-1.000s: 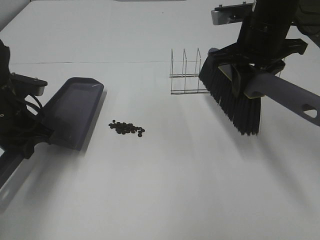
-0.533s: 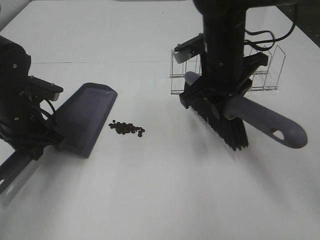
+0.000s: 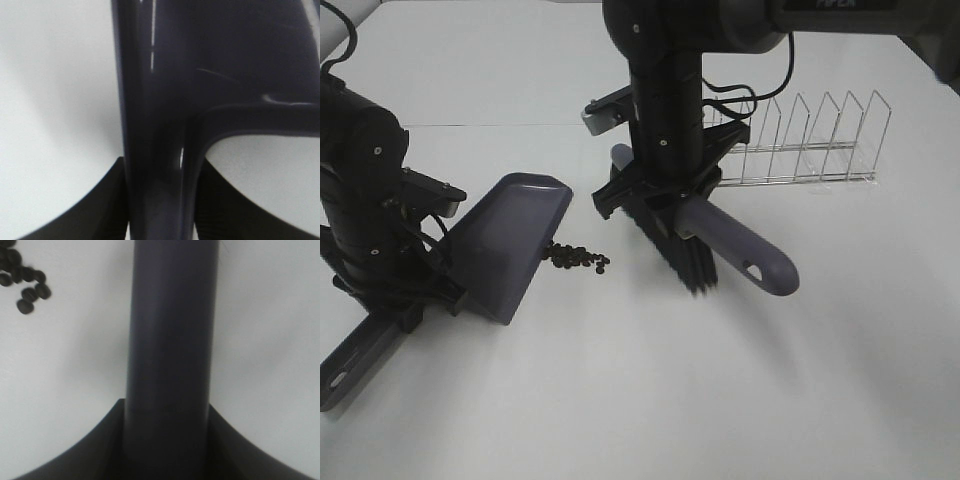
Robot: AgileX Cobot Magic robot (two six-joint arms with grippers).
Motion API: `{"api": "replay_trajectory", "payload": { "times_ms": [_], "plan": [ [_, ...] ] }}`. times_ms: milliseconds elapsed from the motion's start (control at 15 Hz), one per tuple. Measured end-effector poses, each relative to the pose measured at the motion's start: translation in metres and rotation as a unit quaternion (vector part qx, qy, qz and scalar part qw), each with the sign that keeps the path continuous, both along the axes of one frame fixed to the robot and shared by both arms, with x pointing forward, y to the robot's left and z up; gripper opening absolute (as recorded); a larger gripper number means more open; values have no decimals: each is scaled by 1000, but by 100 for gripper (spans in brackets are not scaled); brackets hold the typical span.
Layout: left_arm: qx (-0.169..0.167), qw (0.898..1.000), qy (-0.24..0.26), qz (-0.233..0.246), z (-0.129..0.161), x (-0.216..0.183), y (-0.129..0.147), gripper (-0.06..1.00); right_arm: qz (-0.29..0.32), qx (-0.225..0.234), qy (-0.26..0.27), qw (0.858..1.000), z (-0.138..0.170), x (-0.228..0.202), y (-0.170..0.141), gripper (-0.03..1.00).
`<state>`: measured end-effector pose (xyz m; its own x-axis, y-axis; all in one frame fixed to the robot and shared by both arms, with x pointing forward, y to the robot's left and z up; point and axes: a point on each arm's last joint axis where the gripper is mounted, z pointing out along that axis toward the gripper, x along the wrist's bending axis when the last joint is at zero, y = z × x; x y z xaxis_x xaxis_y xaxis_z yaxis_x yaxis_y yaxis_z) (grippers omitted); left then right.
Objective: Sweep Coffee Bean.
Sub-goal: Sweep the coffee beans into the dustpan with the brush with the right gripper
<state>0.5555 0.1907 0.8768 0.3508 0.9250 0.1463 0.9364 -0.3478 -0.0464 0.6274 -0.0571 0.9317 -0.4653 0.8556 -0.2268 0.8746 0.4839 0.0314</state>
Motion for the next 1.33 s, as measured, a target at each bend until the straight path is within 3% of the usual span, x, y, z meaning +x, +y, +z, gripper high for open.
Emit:
{"api": "replay_trajectory", "payload": {
  "times_ms": [267,533,733,800,867,1333],
  "plan": [
    [1,1000,3,1,0,-1,0,33,32,54,28,998,-22,5,36,35],
    [1,1000,8,4,0,-2,0,33,20,103,66,992,-35,2,48,35],
    [-1,1000,11,8,0,-2,0,33,11,182,55,982,-34,4,63,35],
    [-6,1000,13,14,0,-3,-1,33,2,231,43,972,-32,6,71,35],
    [-7,1000,14,15,0,-3,-2,33,6,252,40,967,-31,6,75,35],
    [-15,1000,10,19,0,-2,-3,33,7,321,45,946,-27,6,87,35]
  ]
}}
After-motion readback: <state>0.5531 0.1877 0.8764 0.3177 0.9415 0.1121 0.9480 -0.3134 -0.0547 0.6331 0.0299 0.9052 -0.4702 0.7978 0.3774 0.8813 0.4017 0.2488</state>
